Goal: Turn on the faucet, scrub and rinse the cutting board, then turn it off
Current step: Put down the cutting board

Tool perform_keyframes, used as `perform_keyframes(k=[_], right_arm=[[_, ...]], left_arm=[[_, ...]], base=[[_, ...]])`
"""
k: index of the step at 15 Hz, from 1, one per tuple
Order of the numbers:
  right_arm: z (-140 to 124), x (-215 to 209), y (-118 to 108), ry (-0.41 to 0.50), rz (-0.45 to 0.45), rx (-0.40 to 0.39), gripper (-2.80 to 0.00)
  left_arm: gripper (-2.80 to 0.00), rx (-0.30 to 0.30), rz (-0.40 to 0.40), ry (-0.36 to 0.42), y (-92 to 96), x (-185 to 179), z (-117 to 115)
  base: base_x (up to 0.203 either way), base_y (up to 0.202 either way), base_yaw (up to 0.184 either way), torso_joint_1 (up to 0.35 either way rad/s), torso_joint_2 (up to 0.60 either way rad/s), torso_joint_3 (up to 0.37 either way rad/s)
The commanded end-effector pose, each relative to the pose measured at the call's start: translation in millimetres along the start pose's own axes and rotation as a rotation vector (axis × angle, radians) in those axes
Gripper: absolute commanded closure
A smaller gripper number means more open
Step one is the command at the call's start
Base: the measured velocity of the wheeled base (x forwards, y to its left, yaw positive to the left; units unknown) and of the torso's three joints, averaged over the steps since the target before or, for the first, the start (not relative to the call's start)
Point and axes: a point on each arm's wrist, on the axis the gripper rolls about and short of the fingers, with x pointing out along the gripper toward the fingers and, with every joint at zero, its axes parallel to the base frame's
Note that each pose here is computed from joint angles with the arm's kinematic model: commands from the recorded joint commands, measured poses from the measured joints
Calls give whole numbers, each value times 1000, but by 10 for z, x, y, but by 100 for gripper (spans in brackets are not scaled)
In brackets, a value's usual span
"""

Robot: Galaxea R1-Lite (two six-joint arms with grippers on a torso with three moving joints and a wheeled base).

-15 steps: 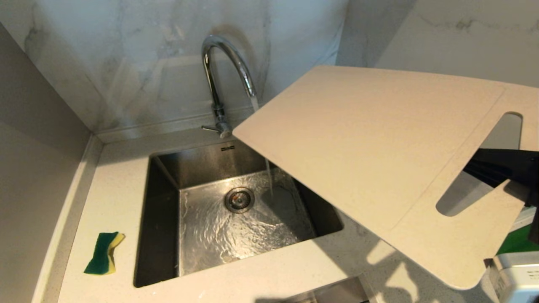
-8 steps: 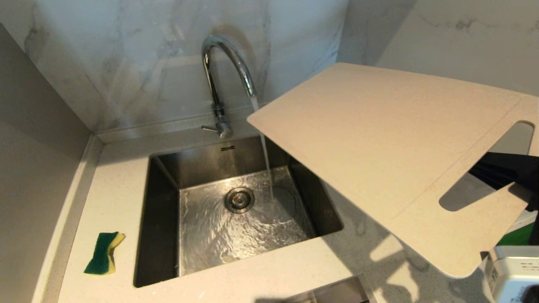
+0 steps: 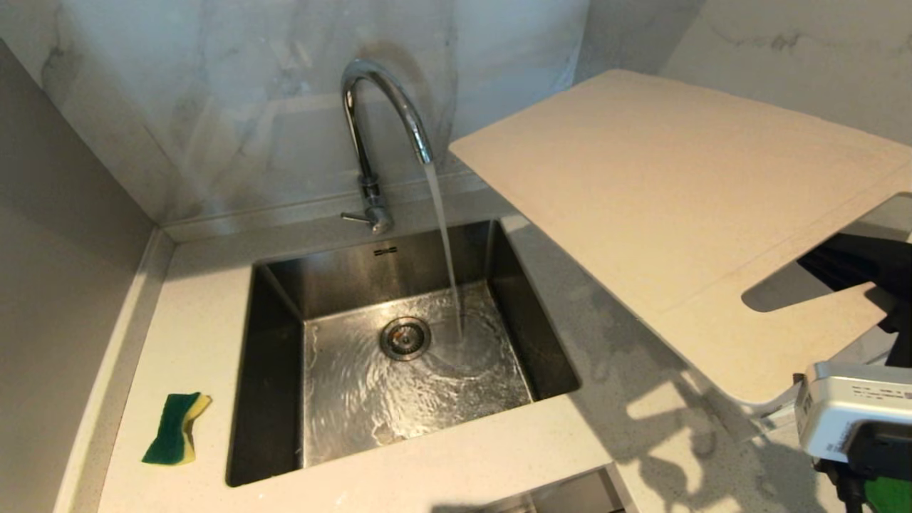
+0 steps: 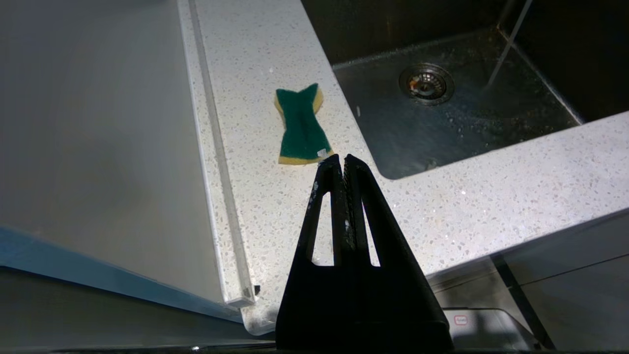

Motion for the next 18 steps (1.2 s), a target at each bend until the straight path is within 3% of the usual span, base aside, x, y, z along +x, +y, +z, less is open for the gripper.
perform_keyframes(k=[1, 3, 9, 12, 14, 18], right_arm=[[-4, 12, 6, 41, 17, 25, 0], [9, 43, 30, 41, 33, 75, 0], [76, 93, 118, 27, 70, 126, 0], [195, 175, 70, 38, 30, 161, 0], [351, 242, 19, 74, -23, 206, 0], [387, 247, 29, 176, -16, 221, 0]], left_arm=[[0, 0, 2, 0, 0, 0, 0], [0, 0, 1, 1, 0, 0, -1], [0, 0, 0, 0, 0, 0, 0], [0, 0, 1, 0, 0, 0, 0], [0, 0, 1, 1, 0, 0, -1], [0, 0, 1, 1, 0, 0, -1]], base=[[0, 0, 0, 0, 0, 0], [0, 0, 0, 0, 0, 0], [0, 0, 0, 0, 0, 0], [0, 0, 0, 0, 0, 0], [0, 0, 0, 0, 0, 0], [0, 0, 0, 0, 0, 0]])
